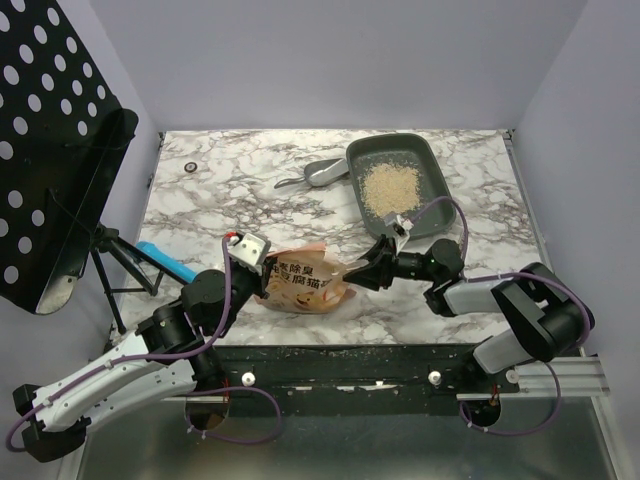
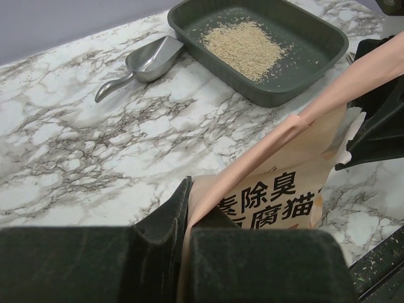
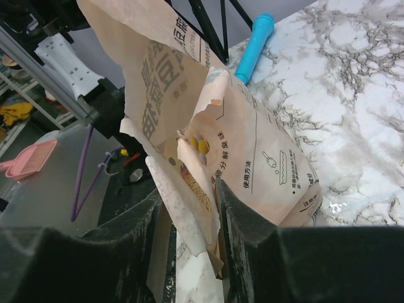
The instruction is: Fill the litter box with clean litter
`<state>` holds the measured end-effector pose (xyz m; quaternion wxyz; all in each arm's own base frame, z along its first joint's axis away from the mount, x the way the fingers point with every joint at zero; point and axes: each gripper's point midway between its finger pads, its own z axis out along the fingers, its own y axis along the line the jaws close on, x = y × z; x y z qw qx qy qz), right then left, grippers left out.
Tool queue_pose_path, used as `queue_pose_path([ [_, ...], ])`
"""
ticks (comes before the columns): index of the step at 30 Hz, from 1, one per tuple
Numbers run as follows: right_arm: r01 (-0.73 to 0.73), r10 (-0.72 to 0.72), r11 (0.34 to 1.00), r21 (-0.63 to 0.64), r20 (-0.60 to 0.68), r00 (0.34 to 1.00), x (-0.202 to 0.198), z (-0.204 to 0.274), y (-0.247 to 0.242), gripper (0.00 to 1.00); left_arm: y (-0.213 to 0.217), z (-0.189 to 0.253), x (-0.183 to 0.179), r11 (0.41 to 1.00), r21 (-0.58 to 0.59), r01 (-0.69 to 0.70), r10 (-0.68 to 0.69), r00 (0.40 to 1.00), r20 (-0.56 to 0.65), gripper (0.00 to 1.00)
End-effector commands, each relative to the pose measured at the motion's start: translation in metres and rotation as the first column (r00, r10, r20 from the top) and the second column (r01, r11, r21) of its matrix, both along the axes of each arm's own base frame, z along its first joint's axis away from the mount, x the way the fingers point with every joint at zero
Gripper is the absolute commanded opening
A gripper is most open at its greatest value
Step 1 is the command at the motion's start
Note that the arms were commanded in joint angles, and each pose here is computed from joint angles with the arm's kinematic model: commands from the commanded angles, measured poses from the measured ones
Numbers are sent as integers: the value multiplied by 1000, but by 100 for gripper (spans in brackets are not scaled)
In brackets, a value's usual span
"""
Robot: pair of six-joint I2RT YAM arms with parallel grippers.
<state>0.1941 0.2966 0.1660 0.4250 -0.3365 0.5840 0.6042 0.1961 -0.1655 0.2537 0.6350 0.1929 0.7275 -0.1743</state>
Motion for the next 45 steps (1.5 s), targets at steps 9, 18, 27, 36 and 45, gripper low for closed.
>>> queue_pose_path([
  [9, -100, 26, 976, 196, 348, 937, -15, 80, -2, 31, -1, 34, 1, 991, -131, -2, 11, 998, 69, 7],
  [18, -89, 13, 975, 205, 347, 938, -13, 83, -2, 0, 1, 30, -3, 990, -141, 8, 1, 998, 62, 31],
  [27, -110, 39, 971, 211, 316, 948, -27, 109, -33, 0, -8, 27, -19, 974, -206, 97, -94, 995, 29, 85],
  [36, 2, -34, 988, 157, 201, 979, -38, 97, -72, 0, -24, 2, -14, 918, -380, 116, -98, 993, 67, 89],
  [45, 191, -206, 978, 84, 232, 951, -40, 95, -88, 0, -60, -15, -20, 850, -430, 305, -230, 949, 217, 89],
])
